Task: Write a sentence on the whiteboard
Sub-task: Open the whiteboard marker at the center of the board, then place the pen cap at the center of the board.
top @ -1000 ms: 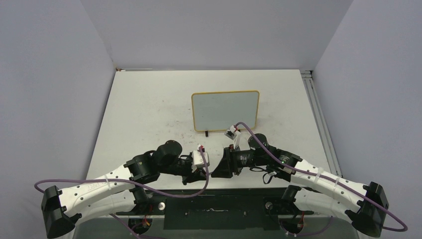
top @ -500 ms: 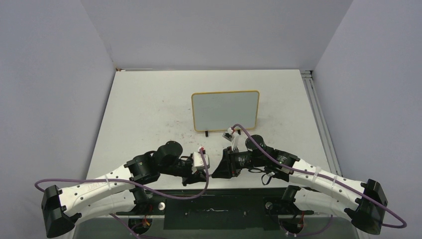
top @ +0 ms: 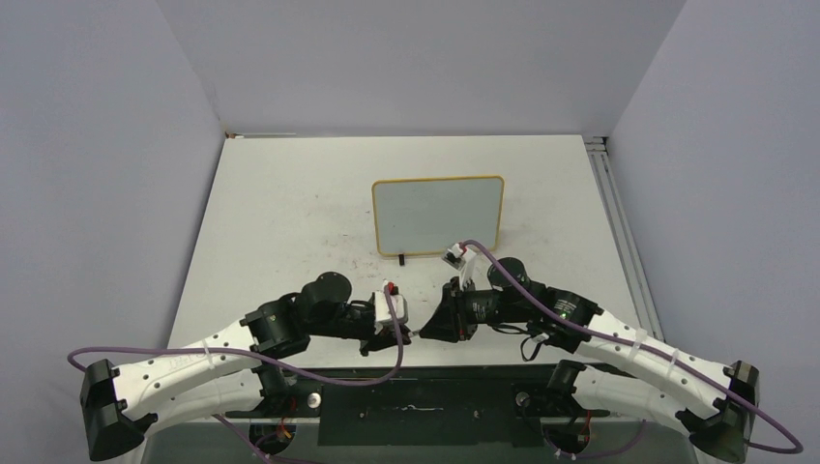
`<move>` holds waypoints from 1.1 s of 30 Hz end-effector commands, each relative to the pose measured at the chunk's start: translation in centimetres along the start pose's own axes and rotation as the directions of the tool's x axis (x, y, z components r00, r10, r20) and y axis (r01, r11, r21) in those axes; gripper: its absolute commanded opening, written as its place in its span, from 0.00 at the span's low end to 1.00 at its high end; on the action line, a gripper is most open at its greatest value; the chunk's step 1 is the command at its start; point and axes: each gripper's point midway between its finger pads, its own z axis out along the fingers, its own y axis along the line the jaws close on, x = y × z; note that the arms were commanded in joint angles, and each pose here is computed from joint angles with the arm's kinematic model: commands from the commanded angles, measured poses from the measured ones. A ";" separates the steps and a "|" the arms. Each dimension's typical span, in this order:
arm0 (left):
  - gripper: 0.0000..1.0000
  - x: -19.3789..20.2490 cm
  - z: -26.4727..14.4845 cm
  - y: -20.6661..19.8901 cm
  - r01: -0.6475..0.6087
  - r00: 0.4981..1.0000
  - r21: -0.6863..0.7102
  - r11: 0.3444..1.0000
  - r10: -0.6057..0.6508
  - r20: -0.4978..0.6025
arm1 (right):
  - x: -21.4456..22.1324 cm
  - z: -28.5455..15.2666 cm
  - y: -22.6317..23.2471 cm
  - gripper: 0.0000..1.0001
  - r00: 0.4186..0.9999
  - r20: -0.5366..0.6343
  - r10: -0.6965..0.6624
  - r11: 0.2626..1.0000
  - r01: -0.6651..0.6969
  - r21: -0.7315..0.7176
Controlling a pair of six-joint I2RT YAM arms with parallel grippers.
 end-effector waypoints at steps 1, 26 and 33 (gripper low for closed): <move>0.00 0.7 -0.6 0.2 0.001 0.999 -0.029 1.000 -0.002 -0.040 | -3.6 -3.4 0.5 0.05 0.989 0.104 -0.105 0.993 0.100 0.057; 0.00 -0.2 -2.5 4.2 0.125 0.992 -0.284 0.951 -0.126 0.015 | -6.0 -8.4 0.3 0.05 0.970 0.159 -0.186 0.966 0.151 0.209; 0.00 1.4 -3.9 8.0 0.443 0.892 -0.537 0.718 -0.412 0.186 | -7.7 -9.7 -2.3 0.05 0.922 0.328 -0.204 0.936 0.086 0.341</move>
